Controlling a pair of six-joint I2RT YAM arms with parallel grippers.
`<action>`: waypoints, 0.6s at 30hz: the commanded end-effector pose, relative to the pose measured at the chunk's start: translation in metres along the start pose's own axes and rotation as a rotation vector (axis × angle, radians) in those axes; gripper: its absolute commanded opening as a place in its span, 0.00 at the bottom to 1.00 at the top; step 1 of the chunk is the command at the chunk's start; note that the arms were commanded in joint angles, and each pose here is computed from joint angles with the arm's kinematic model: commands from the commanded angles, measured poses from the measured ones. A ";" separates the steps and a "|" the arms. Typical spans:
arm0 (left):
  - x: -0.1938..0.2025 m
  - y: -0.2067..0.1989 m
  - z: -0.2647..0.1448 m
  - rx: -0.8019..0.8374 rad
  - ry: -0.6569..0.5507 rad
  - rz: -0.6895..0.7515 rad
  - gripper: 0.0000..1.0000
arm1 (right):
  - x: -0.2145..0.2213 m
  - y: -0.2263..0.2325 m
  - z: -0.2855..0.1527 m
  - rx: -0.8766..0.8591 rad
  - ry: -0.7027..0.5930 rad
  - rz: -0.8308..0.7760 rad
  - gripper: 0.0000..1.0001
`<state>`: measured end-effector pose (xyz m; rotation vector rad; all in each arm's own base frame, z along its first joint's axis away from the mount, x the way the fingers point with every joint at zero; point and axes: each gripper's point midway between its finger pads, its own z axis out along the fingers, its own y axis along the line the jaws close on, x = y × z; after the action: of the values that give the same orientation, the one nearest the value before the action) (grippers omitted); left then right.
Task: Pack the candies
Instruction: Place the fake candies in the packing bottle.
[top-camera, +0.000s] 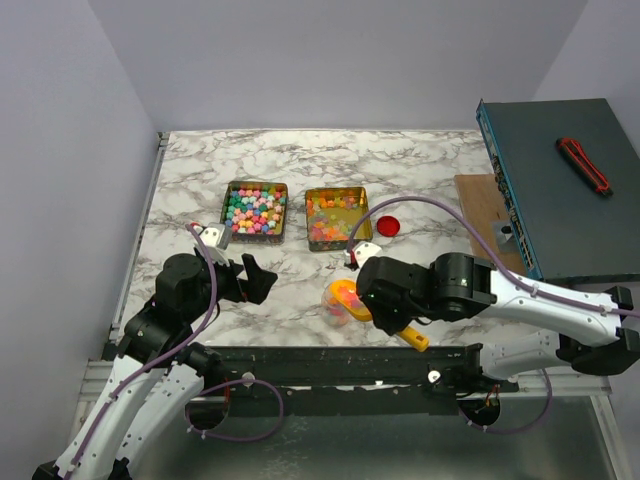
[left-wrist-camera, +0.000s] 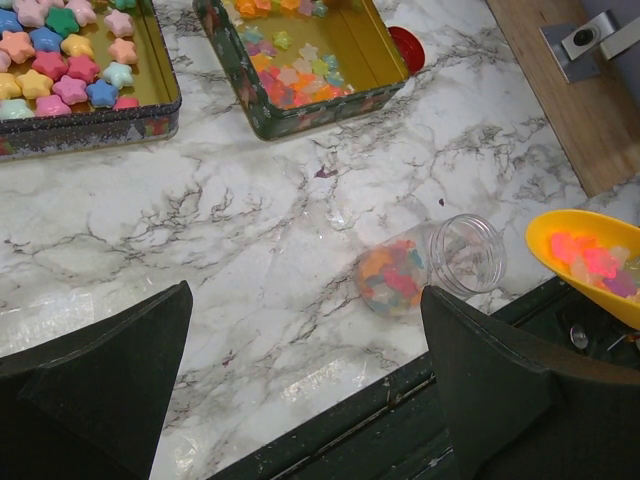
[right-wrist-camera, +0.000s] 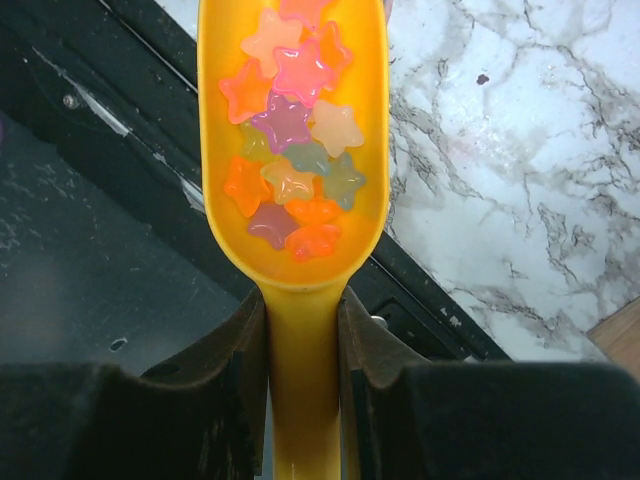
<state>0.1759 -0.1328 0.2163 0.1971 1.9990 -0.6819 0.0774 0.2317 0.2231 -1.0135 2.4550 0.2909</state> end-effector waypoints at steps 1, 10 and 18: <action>-0.004 -0.002 -0.001 0.016 -0.025 0.015 0.99 | 0.012 0.007 0.003 -0.016 0.070 0.003 0.01; -0.004 -0.004 -0.002 0.027 -0.026 0.019 0.99 | 0.022 0.009 0.010 0.010 0.163 -0.005 0.01; -0.003 -0.004 -0.002 0.032 -0.026 0.019 0.99 | 0.024 0.011 0.013 0.035 0.208 0.006 0.01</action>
<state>0.1744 -0.1324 0.2178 0.2039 1.9871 -0.6838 0.0646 0.2296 0.1942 -1.0771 2.6048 0.1616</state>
